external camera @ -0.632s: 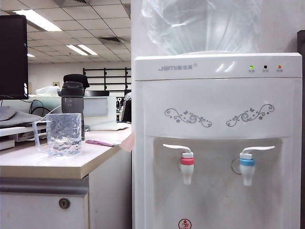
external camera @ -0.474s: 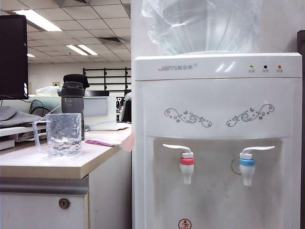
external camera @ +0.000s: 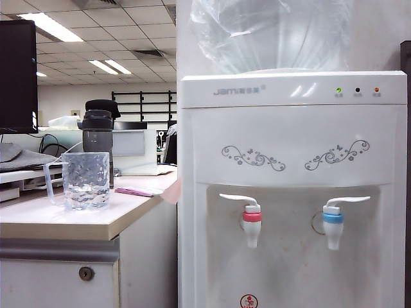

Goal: Pick up the plastic mug from the left desk, go to the cold water outlet of the water dispenser, press the vertical switch to get some water, then put the mug back on the desk.

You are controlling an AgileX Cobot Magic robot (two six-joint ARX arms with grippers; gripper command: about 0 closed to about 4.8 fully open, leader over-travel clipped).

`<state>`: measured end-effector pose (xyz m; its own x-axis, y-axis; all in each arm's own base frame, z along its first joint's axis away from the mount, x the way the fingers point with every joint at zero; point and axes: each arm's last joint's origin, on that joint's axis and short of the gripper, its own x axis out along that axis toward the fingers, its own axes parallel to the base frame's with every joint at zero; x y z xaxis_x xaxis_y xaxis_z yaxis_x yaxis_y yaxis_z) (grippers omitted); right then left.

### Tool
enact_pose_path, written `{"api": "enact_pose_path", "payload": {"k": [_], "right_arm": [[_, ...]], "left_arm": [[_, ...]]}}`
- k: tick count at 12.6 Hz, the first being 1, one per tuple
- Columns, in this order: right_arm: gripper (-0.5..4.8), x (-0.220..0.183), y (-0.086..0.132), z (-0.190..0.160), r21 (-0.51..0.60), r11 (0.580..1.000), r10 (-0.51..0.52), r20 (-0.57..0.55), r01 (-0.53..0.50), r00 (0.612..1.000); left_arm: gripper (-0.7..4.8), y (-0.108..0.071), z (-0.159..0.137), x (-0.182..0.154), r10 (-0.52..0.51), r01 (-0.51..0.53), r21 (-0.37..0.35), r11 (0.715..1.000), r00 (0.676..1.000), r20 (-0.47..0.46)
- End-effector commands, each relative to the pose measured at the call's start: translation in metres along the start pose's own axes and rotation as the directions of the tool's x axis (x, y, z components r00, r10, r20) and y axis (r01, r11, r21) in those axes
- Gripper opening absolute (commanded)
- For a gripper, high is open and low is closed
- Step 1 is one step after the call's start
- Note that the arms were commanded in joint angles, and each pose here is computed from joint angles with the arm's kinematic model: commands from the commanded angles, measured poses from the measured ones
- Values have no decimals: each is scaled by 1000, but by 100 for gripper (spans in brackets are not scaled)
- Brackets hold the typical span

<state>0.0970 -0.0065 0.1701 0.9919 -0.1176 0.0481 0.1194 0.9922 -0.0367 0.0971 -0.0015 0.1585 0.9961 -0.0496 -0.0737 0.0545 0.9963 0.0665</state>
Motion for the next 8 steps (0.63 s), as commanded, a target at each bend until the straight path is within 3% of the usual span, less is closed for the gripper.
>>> {"api": "enact_pose_path", "payload": {"k": [1, 4, 5, 6, 8], "right_arm": [[-1, -6, -1, 31, 192, 981, 1, 98, -20, 995], [-1, -19, -4, 70, 205, 978, -2, 154, -30, 988], [-1, -30, -6, 107, 200, 978, 25, 131, -51, 991], [-1, -32, -3, 136, 183, 969, 140, 150, -166, 979], [-1, -22, -1, 163, 170, 949, 242, 142, -264, 960]], "left_arm": [[-6, 1, 10, -1, 9, -5, -42, 999, 995, 100], [-6, 2, 24, -4, 41, -18, -141, 990, 986, 163], [-6, 3, 41, -10, 44, -14, -154, 988, 980, 196], [-6, 4, 52, -8, 33, -5, -156, 988, 983, 180], [-6, 5, 62, 1, 24, 3, -173, 985, 988, 150]]}}
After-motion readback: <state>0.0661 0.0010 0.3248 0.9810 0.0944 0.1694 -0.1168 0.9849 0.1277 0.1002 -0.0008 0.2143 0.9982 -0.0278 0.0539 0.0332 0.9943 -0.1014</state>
